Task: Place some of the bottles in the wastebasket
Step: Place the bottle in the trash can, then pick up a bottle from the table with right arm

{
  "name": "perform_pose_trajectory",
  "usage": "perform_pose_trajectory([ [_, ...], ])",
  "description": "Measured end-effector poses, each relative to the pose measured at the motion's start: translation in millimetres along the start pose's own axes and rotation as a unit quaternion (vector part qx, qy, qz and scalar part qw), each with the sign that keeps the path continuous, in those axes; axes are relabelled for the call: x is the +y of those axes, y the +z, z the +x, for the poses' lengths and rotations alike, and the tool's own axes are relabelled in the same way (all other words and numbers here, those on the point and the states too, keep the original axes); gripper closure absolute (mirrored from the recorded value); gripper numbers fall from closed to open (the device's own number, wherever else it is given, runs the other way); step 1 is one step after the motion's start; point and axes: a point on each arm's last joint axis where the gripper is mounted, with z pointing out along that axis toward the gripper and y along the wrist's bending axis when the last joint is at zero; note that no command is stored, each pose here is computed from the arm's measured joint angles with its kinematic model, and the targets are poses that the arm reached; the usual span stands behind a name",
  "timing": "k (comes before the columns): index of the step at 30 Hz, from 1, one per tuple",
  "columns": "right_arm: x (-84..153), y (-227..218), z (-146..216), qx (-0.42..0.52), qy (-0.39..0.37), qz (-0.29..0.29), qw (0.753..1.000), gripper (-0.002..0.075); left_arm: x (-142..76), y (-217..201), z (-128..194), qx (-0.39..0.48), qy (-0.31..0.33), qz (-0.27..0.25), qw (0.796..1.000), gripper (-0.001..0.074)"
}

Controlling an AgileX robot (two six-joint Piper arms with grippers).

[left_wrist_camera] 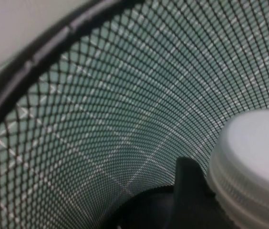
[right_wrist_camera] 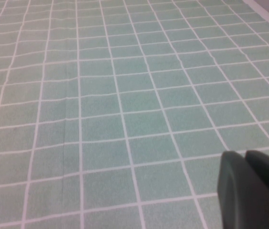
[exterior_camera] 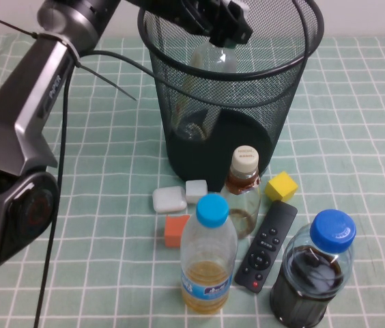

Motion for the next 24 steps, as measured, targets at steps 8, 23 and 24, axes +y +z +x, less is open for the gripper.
perform_pose_trajectory([
  [8,0,0,0,0.0,0.0,0.0,1.0,0.0733,1,8,10,0.026,-0.008,0.007,1.0,0.0311],
  [23,0,0,0,0.0,0.0,0.0,1.0,0.0733,-54,-150,-57,-0.06,0.027,-0.02,0.998,0.0631],
  [24,0,0,0,0.0,0.0,0.0,1.0,0.0733,-60,-168,-61,-0.068,0.035,-0.027,0.997,0.0667],
])
